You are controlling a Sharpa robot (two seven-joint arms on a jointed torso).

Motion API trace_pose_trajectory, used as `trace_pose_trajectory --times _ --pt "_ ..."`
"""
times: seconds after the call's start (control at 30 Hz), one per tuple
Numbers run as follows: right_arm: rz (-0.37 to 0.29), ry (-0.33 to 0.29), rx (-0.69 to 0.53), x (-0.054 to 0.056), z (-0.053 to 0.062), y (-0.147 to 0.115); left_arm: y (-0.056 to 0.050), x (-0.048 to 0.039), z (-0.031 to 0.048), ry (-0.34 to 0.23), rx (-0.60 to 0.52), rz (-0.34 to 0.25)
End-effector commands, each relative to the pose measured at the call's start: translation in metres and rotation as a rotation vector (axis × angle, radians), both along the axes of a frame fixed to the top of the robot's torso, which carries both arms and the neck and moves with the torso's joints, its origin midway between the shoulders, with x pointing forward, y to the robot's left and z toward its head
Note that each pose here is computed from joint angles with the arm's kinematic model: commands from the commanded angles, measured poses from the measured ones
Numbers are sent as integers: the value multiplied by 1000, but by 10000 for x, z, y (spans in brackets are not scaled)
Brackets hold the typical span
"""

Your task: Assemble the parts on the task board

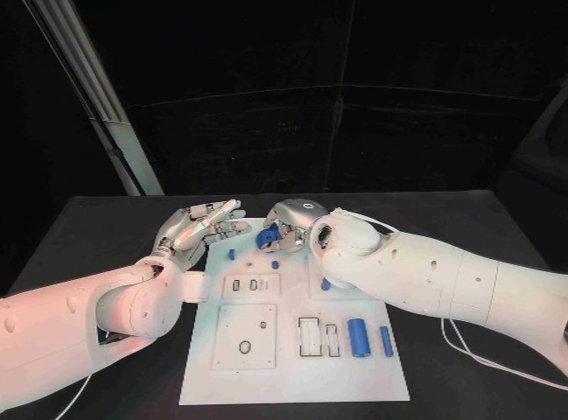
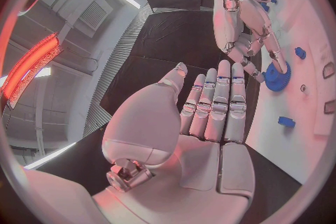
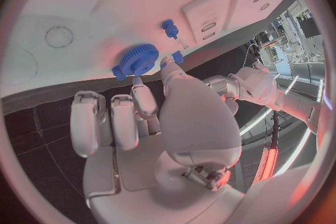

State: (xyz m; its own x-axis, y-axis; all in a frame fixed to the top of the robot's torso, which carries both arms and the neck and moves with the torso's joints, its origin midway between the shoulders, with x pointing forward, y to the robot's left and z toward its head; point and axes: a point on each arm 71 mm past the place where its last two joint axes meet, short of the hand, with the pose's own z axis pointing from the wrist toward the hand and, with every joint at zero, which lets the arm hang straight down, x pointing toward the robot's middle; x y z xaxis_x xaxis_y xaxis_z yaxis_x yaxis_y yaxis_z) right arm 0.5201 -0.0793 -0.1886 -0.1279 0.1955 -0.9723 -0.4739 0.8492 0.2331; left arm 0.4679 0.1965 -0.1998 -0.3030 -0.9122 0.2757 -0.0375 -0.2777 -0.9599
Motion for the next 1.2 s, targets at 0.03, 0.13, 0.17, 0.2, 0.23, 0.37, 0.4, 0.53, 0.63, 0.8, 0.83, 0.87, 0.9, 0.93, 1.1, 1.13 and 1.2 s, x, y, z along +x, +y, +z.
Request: trace_pose_trajectory --times 0.03,0.13,0.17,0.2,0.23,0.37,0.4,0.53,0.63,0.8,0.83,0.87,0.9,0.93,1.1,1.13,1.2 --pt "5 4 6 -3 11 -14 -11 2 16 -6 -8 -9" --pt "1 3 16 -13 15 -52 -3 4 15 -6 -7 -7" --pt "1 3 19 -16 17 -65 0 5 14 -6 -7 -6" --pt "0 4 22 -21 18 -81 5 6 14 -6 -6 -5" --pt "-1 8 23 -25 16 -96 9 7 14 -6 -6 -4" --pt "0 44 19 -29 -11 -143 16 8 13 -6 -5 -2" --pt "0 52 18 -28 -17 -148 16 8 13 -6 -5 -2" --pt "2 78 19 -29 -34 -151 8 8 13 -6 -5 -4" --pt "2 91 17 -27 -45 -145 7 10 12 -6 -5 -3" --pt "-13 103 11 -8 -62 -153 8 11 11 -5 -4 -3" --pt "-18 101 13 -4 -62 -158 9 11 11 -5 -4 -3" --pt "-23 98 16 1 -61 -163 9 11 11 -5 -4 -3" --pt "-28 95 19 5 -59 -170 9 11 11 -5 -4 -3" --pt "-32 92 22 8 -57 -176 9 12 11 -5 -4 -3" --pt "-42 55 66 1 -18 -209 14 11 11 -5 -4 -2" --pt "-41 38 92 -12 2 -225 16 12 11 -5 -4 -2" --pt "-37 9 148 -40 44 -269 18 13 10 -5 -4 -2"
